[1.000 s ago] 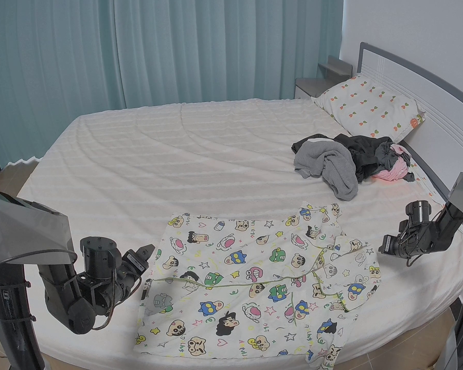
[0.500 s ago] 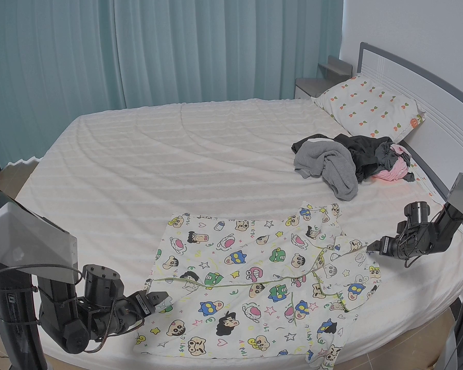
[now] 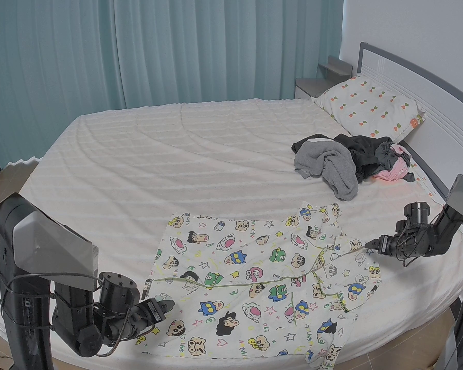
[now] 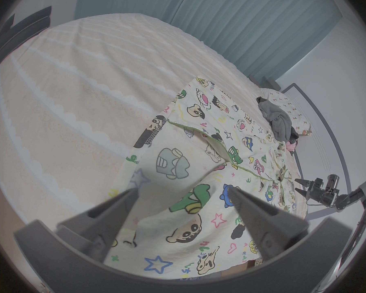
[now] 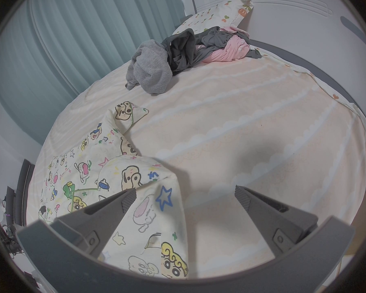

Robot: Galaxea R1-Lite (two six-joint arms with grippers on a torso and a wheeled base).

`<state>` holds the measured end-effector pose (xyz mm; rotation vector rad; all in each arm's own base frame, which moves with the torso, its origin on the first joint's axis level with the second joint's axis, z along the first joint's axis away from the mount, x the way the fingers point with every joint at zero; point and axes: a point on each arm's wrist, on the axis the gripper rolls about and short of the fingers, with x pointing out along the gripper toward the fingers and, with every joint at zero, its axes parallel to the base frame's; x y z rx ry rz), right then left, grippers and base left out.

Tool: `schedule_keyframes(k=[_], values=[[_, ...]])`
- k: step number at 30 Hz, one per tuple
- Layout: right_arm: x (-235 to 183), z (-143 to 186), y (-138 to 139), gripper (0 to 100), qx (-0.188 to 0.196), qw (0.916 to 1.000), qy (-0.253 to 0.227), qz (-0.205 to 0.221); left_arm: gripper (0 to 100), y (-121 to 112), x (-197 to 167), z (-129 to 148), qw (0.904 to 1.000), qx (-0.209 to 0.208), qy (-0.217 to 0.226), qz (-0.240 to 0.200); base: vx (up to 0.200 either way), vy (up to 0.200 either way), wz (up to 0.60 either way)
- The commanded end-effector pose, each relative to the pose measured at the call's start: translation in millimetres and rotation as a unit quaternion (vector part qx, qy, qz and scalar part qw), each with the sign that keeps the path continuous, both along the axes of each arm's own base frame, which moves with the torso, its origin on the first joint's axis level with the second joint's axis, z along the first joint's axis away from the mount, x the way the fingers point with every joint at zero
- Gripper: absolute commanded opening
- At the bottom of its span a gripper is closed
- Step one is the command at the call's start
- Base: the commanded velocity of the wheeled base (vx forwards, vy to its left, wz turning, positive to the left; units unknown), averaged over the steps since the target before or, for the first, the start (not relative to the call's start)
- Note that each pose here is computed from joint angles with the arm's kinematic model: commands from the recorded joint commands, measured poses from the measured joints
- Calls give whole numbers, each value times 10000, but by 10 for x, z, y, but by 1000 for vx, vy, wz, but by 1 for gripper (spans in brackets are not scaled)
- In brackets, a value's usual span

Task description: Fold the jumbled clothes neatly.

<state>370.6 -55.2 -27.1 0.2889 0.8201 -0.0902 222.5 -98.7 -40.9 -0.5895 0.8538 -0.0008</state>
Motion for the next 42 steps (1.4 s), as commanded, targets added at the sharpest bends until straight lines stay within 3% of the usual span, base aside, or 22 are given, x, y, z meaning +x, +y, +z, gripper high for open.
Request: schedule_keyframes(k=[1,6,17,23,28,29,38,42], values=[[-4,-9,5,100,6,10000,16,4,0,-8,3,-49,10000,35,63,-6,0,0,0],[-8,-6,6,100,16,10000,16,-7,0,6,21,-15,9995,183,-98,231,0,0,0],[-7,0,6,100,26,10000,8,-7,0,17,79,183,9916,157,-1098,672,0,0,0],[-7,0,6,100,20,10000,9,-13,0,81,-76,102,9959,456,-707,327,0,0,0],[-9,-13,6,100,13,10000,31,-1,0,127,-69,68,9966,443,-603,339,0,0,0],[-9,-13,6,100,13,10000,31,-1,100,127,-69,68,9966,443,-603,339,0,0,0],[-12,-14,7,100,14,10000,30,9,100,139,-126,-175,9971,716,-121,209,0,0,0],[-12,-14,7,100,14,10000,30,9,100,39,-127,-176,9976,660,-197,16,0,0,0]])
